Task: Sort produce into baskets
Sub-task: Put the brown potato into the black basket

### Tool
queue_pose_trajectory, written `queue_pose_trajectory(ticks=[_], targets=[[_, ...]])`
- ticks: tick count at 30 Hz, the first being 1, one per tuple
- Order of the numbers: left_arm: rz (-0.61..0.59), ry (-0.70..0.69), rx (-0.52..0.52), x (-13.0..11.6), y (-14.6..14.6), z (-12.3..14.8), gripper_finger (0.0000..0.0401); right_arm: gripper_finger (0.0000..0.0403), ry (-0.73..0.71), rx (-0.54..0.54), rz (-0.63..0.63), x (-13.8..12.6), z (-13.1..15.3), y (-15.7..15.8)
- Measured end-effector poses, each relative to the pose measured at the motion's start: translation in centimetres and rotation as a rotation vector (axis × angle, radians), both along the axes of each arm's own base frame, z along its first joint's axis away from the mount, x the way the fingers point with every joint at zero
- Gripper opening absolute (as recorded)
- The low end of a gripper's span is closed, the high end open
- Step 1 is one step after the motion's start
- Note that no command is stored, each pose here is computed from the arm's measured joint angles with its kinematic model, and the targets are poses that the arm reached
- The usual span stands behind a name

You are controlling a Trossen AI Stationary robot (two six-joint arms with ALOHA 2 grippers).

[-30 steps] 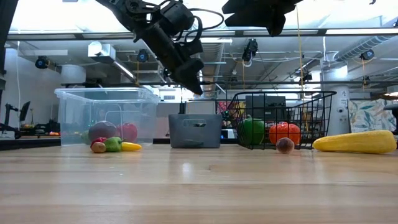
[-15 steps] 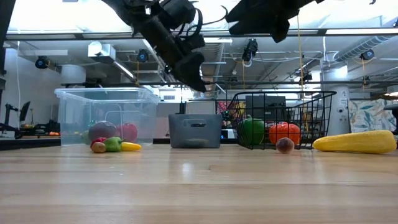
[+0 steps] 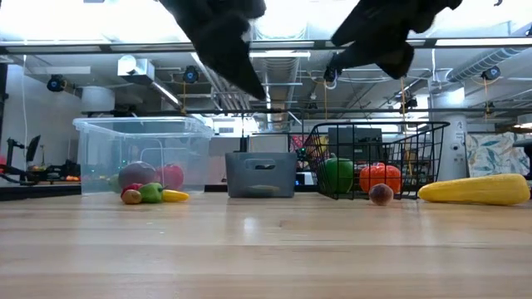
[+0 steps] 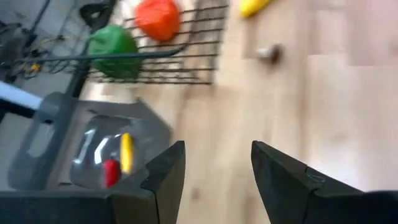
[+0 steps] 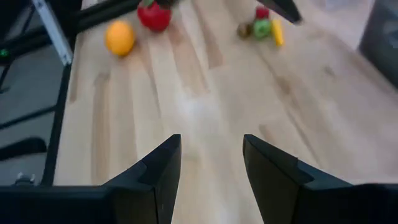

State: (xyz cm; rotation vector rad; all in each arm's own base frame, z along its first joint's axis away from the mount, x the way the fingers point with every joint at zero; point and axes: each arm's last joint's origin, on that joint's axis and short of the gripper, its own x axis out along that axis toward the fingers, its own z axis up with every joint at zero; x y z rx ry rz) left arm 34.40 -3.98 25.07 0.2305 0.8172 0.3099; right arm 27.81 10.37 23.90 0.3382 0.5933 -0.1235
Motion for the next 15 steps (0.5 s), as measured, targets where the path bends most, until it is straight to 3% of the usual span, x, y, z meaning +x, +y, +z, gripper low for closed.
queue_pose_trajectory(ticks=[7,15], targets=[[-0.097,-0.042,-0.031,-2.2,-5.5,1.3,0.0167,0.0164,0.139,0.039,-0.003,-0.7,0.6,1.3],[-0.131,-0.117,-0.015,-5.4,-10.5,2.7,0.0167,0.0164,0.352,-0.019,-0.028,-0.9,3.2,2.6]])
